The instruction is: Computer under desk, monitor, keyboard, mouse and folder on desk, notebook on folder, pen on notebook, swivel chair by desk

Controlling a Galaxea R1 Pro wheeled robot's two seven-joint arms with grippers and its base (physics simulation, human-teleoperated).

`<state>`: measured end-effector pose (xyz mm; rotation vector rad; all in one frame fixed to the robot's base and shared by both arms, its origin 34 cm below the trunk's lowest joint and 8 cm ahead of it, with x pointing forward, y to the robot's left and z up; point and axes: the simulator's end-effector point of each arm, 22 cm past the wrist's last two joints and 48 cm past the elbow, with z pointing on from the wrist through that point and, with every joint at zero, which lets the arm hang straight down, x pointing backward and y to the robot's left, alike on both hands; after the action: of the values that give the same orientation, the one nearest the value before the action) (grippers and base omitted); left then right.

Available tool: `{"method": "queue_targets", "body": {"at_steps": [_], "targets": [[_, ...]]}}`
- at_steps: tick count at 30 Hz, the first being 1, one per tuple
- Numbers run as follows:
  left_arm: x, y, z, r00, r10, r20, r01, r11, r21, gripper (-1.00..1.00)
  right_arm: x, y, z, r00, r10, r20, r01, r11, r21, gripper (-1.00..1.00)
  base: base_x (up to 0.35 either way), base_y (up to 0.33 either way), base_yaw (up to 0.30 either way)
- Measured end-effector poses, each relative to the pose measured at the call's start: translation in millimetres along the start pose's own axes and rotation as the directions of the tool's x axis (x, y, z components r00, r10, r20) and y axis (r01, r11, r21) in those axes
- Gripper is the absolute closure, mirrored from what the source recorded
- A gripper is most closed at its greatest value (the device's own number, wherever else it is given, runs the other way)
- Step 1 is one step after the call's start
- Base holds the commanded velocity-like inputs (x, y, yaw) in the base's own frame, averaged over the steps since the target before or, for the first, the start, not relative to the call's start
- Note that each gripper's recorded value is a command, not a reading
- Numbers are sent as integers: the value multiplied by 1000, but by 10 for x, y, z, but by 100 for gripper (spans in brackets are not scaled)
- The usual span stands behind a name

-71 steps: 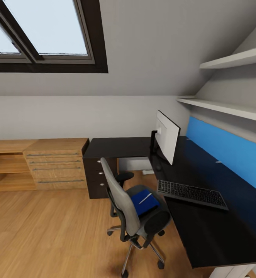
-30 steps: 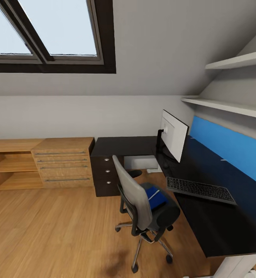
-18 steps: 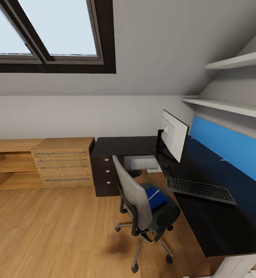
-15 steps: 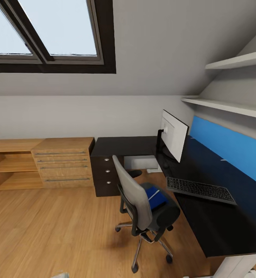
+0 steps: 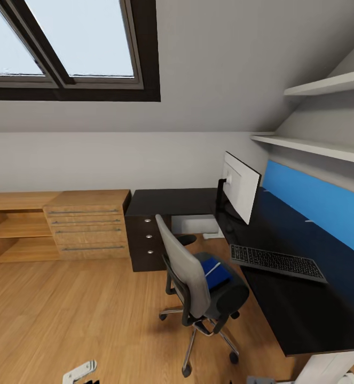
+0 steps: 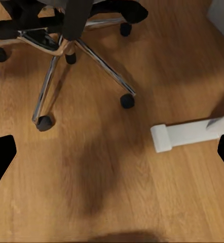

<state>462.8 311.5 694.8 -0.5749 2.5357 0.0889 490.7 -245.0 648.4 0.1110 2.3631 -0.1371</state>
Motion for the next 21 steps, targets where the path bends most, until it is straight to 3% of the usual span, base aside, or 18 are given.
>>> {"method": "queue_targets", "body": {"at_steps": [8, 16, 21], "targets": [[41, 32, 16, 1000, -3, -5, 3, 1000, -8, -100, 241, 11, -94, 1000, 2, 15, -2, 1000, -5, -100, 0, 0, 83], [-168, 39, 13, 994, -37, 100, 38, 999, -8, -100, 228, 7, -118, 999, 4, 45, -4, 1000, -6, -100, 0, 0, 250], [-174, 62, 58, 991, -47, 129, 49, 999, -14, -100, 244, 1, -89, 999, 5, 49, -5, 1000, -4, -100, 0, 0, 271]]}}
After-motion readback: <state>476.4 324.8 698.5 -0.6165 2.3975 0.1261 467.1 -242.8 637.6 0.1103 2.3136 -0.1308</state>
